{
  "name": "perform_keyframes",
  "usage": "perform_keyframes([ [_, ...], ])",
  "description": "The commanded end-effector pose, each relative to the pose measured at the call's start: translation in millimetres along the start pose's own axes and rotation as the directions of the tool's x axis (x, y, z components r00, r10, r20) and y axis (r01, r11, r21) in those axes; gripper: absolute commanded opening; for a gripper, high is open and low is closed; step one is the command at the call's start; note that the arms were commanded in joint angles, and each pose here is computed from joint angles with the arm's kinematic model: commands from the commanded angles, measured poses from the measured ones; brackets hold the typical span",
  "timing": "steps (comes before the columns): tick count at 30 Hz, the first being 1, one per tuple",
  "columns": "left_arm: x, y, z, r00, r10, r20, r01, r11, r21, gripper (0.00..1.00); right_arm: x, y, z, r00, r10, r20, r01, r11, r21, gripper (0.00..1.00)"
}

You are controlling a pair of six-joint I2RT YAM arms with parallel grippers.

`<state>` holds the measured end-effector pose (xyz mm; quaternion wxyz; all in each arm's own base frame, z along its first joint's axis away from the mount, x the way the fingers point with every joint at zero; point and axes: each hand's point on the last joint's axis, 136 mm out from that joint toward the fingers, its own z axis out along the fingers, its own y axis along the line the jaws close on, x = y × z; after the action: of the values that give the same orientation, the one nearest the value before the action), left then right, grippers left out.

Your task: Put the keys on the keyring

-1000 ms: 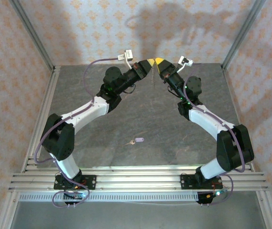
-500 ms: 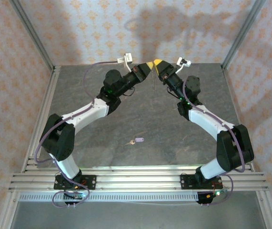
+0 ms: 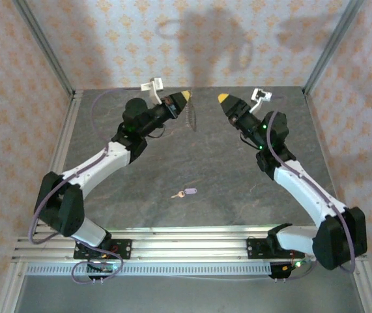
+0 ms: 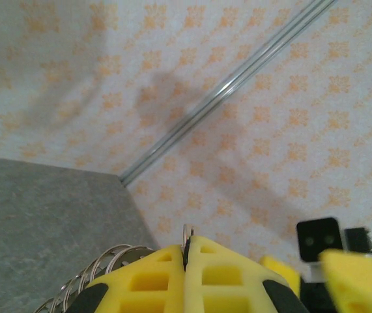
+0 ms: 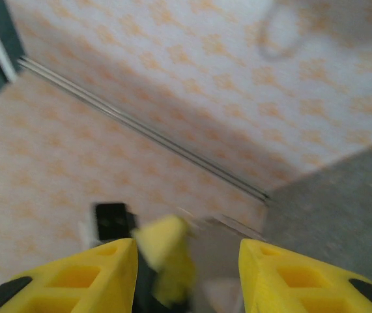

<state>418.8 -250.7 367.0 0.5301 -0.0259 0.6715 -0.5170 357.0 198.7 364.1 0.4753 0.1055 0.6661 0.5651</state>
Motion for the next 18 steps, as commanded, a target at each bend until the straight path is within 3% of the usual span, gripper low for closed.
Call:
perform_keyframes([
  [1, -9.4, -6.3, -20.8, 0.995, 0.096, -0.002, -0.096, 0.995, 0.004, 0.0, 34.9, -41.5, -22.1, 0.991, -0.032, -0.127, 0.053, 0.986, 0.16, 0.44],
  [11, -24.4, 12.4, -52.7, 0.99, 0.139, 0.002, -0.138, 0.989, -0.049, 0.0, 136.7, -117.0, -66.5, 0.905, 0.053, -0.422, 0.122, 0.918, 0.378, 0.41],
  [18, -28.9, 21.9, -61.7, 0.988, 0.157, 0.01, -0.155, 0.984, -0.09, 0.0, 201.1, -126.4, -76.1, 0.815, 0.031, -0.579, 0.252, 0.88, 0.402, 0.38],
])
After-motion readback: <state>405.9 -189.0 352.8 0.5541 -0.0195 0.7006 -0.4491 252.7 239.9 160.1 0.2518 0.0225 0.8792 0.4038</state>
